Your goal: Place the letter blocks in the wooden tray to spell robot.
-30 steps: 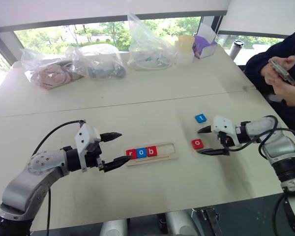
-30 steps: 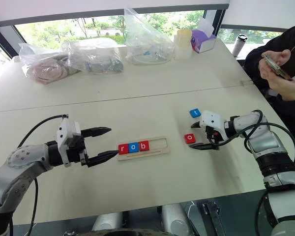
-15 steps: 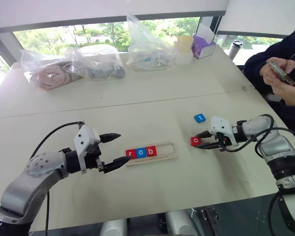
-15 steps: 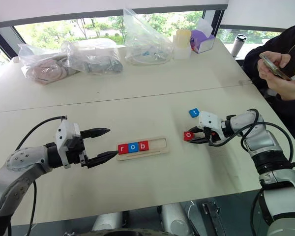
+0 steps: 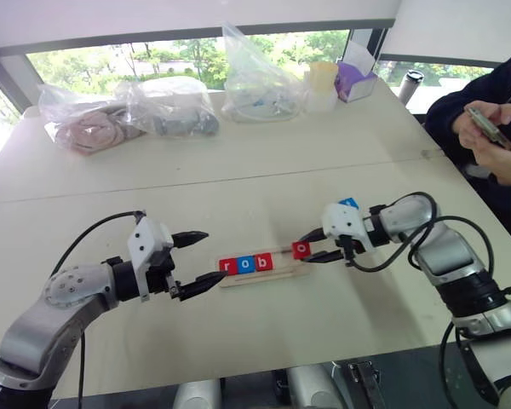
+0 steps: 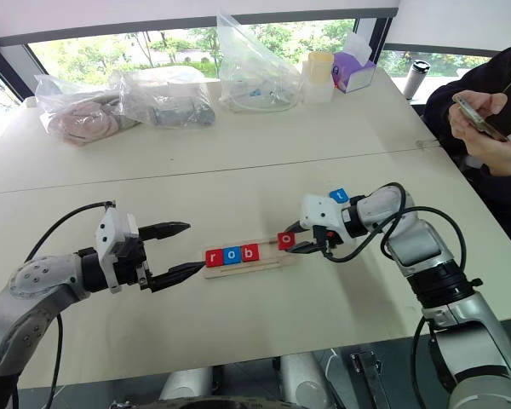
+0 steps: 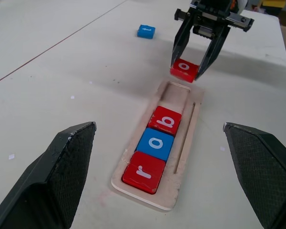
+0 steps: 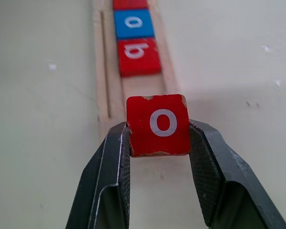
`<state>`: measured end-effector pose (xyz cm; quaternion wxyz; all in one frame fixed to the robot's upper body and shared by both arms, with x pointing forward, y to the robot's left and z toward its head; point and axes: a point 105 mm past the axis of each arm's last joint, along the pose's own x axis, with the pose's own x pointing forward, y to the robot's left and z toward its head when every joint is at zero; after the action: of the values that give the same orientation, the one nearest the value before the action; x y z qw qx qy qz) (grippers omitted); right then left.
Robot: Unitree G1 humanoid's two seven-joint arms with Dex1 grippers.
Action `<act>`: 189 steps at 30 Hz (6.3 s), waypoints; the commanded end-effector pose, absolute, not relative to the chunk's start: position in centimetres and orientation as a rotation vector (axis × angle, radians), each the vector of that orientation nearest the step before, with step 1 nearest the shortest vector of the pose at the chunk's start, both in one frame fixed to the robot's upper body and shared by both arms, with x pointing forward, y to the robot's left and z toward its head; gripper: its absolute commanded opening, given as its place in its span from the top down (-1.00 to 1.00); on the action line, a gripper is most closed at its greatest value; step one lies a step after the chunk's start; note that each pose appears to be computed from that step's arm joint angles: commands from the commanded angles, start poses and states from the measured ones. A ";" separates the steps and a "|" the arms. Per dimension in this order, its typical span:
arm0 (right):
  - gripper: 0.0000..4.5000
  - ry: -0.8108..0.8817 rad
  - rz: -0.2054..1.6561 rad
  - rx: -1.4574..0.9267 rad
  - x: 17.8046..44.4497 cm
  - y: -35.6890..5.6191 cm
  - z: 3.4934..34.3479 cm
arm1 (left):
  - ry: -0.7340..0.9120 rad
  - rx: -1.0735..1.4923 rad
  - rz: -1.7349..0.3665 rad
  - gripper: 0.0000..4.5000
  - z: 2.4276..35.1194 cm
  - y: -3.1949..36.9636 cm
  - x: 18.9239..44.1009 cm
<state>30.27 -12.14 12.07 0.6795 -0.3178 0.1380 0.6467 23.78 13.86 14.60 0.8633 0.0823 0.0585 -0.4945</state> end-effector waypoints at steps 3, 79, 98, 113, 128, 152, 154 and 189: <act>0.49 0.274 1.471 -0.753 30.3 -10.6 12.1 | 0.077 0.195 -1.033 -1.00 15.8 13.7 23.5; -0.97 0.173 1.207 -0.778 33.4 -12.0 13.8 | 0.085 0.179 -1.036 -1.00 15.5 13.2 23.1; -0.97 0.178 1.311 -0.747 31.1 -10.3 12.8 | 0.095 0.172 -1.043 -1.00 15.5 13.1 22.9; -0.97 0.165 1.238 -0.780 32.4 -10.8 13.2 | 0.094 0.171 -1.053 -1.00 15.4 13.0 22.9; -0.97 0.132 1.306 -0.796 32.1 -9.0 12.9 | 0.091 0.170 -1.044 -1.00 15.4 13.0 22.8; -0.97 0.379 0.330 -0.433 36.6 -20.4 13.3 | 0.085 0.140 -1.089 -1.00 15.0 12.0 23.0; -0.97 0.383 0.300 -0.408 36.9 -20.6 13.4 | 0.085 0.140 -1.097 -1.00 15.0 11.9 23.1; 0.48 0.683 0.288 -0.014 23.9 -18.4 8.9 | 0.081 0.127 -1.178 -1.00 14.5 10.9 23.9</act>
<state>24.54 -19.15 9.09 0.9376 -0.0111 0.3264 0.1197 23.96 11.07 13.85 0.8316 0.0503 0.0550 -0.5503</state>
